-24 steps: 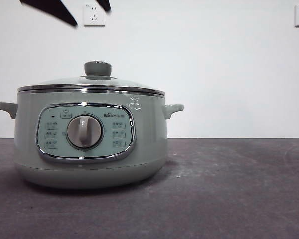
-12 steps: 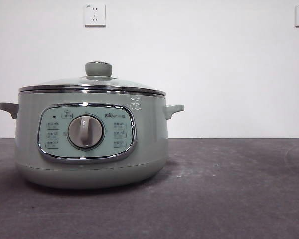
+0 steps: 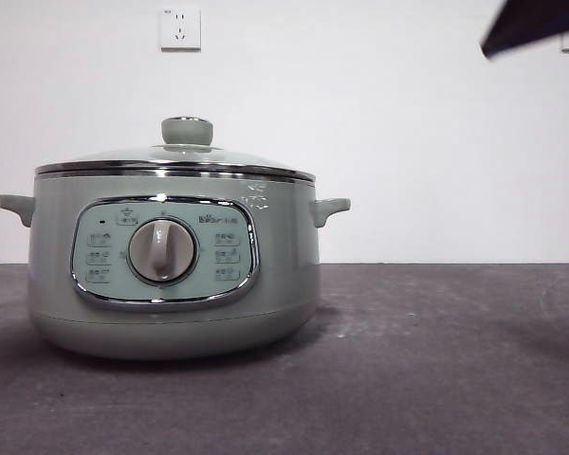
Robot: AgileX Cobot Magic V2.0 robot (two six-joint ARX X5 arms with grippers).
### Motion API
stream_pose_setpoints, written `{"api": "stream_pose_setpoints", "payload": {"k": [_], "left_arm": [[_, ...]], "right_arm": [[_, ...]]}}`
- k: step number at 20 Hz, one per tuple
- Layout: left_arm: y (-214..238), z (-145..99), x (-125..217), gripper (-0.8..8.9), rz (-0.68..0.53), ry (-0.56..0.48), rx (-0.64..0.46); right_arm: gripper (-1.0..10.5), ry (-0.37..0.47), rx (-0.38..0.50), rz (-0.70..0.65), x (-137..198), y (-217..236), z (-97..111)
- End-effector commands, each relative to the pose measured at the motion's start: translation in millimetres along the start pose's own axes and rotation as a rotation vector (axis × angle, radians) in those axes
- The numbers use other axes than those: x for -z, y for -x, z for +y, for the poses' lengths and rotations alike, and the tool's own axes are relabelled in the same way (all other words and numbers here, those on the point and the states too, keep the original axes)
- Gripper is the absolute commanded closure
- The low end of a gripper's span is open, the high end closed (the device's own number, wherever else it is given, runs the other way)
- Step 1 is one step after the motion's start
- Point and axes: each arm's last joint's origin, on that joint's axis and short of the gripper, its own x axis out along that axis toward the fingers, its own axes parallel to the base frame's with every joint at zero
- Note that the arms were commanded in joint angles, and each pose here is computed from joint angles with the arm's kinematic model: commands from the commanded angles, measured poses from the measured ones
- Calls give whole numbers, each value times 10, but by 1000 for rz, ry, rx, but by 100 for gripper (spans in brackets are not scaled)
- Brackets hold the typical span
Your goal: Pick up the potato,open the lid,put the potato in the pot,close the lid
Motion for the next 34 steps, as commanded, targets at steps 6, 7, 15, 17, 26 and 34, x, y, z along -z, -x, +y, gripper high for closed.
{"api": "stream_pose_setpoints", "payload": {"k": [6,7,15,17,26,34], "left_arm": [[-31,-6,66,817,4,31,-1],[-31,-6,71,817,10,30,-1],[-32,-5,81,817,20,28,-2],[-32,-5,82,817,20,28,-2],[14,197,403,817,-124,-27,-175],[-207,355,1216,817,-168,44,-286]], "right_arm": [[962,-25,32,28,99,-13,-14],[962,-25,32,28,99,-13,-14],[962,-25,32,28,99,-12,-14],[963,-25,32,28,99,-13,-14],[963,-25,32,28,98,-12,-14],[962,-25,32,28,99,-13,-14]]}}
